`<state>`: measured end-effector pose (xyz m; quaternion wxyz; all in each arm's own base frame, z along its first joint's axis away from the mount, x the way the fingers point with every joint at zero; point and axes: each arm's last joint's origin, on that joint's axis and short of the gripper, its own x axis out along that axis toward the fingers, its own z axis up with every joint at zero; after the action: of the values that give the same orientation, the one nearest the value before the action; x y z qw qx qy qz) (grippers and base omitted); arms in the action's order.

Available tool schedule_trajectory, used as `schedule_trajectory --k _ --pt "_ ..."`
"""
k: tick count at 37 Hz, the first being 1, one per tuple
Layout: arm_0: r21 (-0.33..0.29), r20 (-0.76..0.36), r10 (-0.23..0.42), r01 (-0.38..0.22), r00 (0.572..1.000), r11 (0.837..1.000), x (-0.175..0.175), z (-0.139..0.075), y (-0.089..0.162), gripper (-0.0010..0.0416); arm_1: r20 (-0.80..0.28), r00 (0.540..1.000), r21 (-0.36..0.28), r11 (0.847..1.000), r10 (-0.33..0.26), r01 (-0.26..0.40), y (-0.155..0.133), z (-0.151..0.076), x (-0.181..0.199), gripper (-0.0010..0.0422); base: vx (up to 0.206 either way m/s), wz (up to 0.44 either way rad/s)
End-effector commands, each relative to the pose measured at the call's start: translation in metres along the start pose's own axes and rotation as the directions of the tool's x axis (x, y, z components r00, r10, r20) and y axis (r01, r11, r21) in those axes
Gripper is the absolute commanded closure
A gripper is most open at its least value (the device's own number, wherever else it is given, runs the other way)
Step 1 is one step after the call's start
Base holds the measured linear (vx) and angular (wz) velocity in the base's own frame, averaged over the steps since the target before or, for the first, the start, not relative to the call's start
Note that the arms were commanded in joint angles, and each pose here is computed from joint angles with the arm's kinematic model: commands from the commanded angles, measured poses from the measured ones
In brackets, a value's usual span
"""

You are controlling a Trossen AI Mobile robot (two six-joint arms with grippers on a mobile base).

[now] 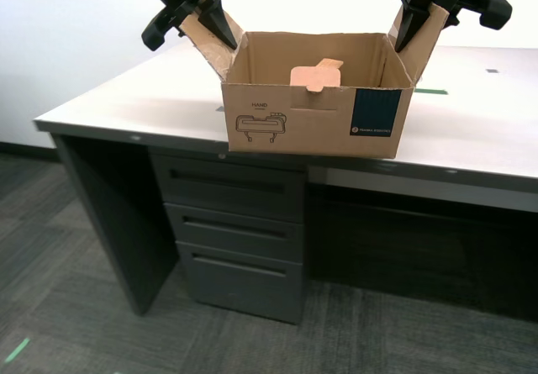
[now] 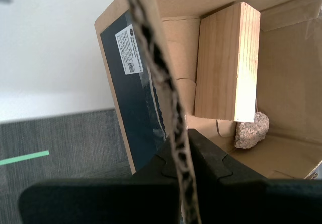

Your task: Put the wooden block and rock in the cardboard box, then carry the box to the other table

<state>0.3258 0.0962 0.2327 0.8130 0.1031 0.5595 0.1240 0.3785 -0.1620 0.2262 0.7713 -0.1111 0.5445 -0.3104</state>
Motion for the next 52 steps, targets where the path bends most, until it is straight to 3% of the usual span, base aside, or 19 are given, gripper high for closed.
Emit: schedule_trajectory --k 1,52 --pt "0.002 -0.008 0.004 -0.004 1.000 1.000 -0.0002 -0.0009 0.0005 0.0406 0.010 1.000 0.012 1.000 0.006 -0.006 -0.0001 0.0011 -0.0012 0.0413 -0.076 0.297" --pt "0.010 0.019 0.013 -0.013 1.000 1.000 0.0001 0.0016 0.0016 0.0406 0.029 0.999 0.019 1.000 0.024 -0.025 0.0007 0.0028 -0.0015 0.0413 -0.062 0.282"
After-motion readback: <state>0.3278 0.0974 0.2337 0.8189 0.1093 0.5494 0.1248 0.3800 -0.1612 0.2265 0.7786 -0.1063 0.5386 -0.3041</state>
